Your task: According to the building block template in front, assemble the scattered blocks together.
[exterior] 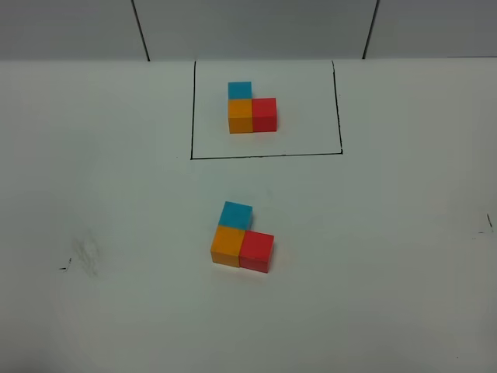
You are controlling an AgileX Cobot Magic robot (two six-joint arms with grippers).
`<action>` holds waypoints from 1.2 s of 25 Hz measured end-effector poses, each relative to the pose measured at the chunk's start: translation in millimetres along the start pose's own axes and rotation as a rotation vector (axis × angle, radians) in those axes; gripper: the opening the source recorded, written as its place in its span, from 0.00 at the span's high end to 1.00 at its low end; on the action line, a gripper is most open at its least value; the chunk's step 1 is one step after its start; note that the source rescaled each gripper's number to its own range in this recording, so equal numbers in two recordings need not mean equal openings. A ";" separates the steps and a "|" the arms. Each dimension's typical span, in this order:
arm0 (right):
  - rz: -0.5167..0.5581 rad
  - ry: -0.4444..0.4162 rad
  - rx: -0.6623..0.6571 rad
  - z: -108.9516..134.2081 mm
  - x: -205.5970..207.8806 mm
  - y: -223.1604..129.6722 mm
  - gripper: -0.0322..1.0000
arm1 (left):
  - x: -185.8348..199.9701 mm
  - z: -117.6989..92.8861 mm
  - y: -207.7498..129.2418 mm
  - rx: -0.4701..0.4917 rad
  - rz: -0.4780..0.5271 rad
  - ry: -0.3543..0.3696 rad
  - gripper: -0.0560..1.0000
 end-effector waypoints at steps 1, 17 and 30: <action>-0.002 0.000 0.000 0.0 0.3 0.0 0.97 | 0.0 0.0 0.0 0.000 0.000 0.000 0.95; -0.005 -0.001 0.001 0.0 0.7 -0.1 0.97 | 0.0 0.0 0.0 0.000 0.000 0.000 0.95; -0.042 0.044 -0.024 7.2 0.8 5.9 0.97 | 0.0 0.0 0.0 0.000 0.000 0.000 0.95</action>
Point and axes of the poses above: a point on each arm's last joint axis where the gripper is mounted, x pointing back along that axis away from the gripper, z along the wrist's bending axis when the last joint is at zero, y = z × x, the point moved 7 cm from there along -x, pointing out along that axis toward the gripper, and after that the axes turned 3 degrees about x, right-handed, at the moved point
